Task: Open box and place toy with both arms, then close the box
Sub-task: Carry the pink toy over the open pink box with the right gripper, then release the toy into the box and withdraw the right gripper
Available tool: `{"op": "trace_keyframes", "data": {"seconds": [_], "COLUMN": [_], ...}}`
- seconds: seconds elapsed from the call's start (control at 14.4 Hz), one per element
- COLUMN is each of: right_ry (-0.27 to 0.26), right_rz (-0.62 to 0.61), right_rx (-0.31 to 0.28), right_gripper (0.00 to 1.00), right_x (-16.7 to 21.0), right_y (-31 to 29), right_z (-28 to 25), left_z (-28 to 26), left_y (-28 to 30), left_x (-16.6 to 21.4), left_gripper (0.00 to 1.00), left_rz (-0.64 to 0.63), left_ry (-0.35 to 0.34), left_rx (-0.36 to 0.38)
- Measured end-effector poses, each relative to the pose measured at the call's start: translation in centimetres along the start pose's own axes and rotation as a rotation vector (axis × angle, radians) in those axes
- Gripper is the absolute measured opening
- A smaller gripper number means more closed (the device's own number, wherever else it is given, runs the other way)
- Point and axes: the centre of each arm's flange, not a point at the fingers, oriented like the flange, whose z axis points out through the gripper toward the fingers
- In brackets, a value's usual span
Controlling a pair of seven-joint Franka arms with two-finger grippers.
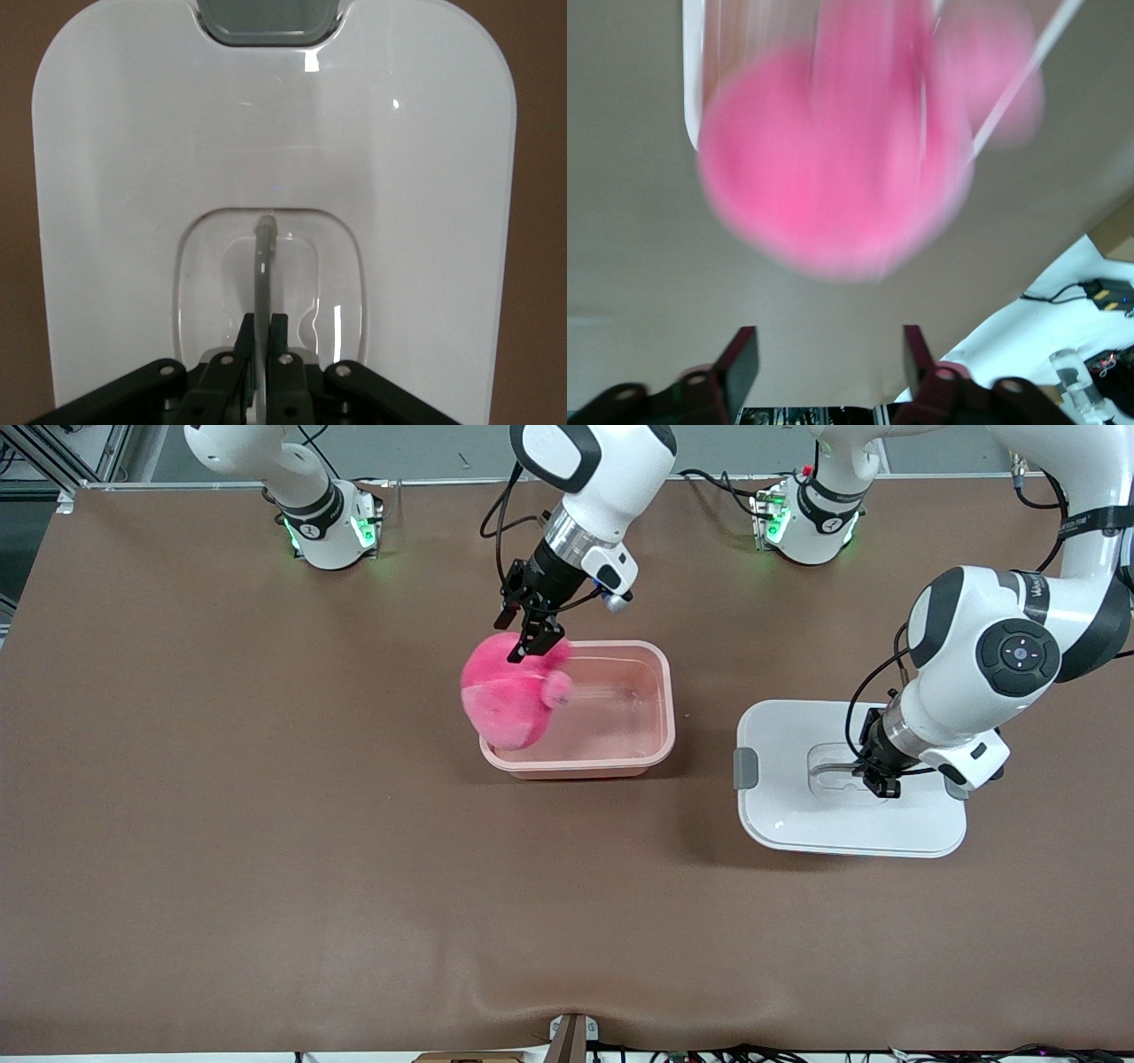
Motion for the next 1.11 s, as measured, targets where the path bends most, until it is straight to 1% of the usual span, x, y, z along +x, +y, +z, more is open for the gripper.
{"op": "trace_keyframes", "data": {"seconds": [0.07,0.14,0.28,0.35,0.42,0.56,0.62,0.76,0.9,1.11], "right_ry": [0.004,0.011,0.025,0.036,0.054,0.1,0.113,0.139,0.189,0.256], "right_rz": [0.014,0.025,0.052,0.074,0.105,0.185,0.225,0.293,0.364,0.493], "right_rx": [0.004,0.01,0.044,0.077,0.121,0.216,0.246,0.289,0.346,0.436], "right_gripper": [0.91,0.99,1.0,1.0,1.0,1.0,1.0,1.0,1.0,1.0], "right_x": [-0.7,-1.2,-2.4,-3.4,-4.9,-9.1,-11.3,-15.2,-18.9,-26.2], "right_y": [0.2,0.4,1.1,1.9,3.1,5.8,7.0,8.4,9.1,10.1], "right_z": [-0.8,-1.3,-0.8,0.3,1.8,5.5,7.2,9.1,10.5,14.2], "left_z": [0.0,0.0,0.0,0.0,0.0,0.0,0.0,0.1,0.0,-0.3], "left_y": [0.0,0.0,0.0,0.0,0.0,0.0,0.0,0.0,-0.1,-0.4], "left_x": [0.0,0.0,0.0,-0.1,-0.1,-0.1,-0.1,-0.1,-0.4,-2.5], "left_gripper": [0.07,0.07,0.07,0.07,0.07,0.07,0.07,0.07,0.07,0.07], "left_rz": [0.0,0.0,0.001,0.001,0.001,0.001,0.002,0.002,0.007,0.032], "left_ry": [0.0,0.0,0.0,0.0,0.0,0.0,0.0,0.0,-0.002,-0.025], "left_rx": [0.0,0.0,0.0,0.0,0.0,0.001,0.001,0.001,-0.001,-0.005]}}
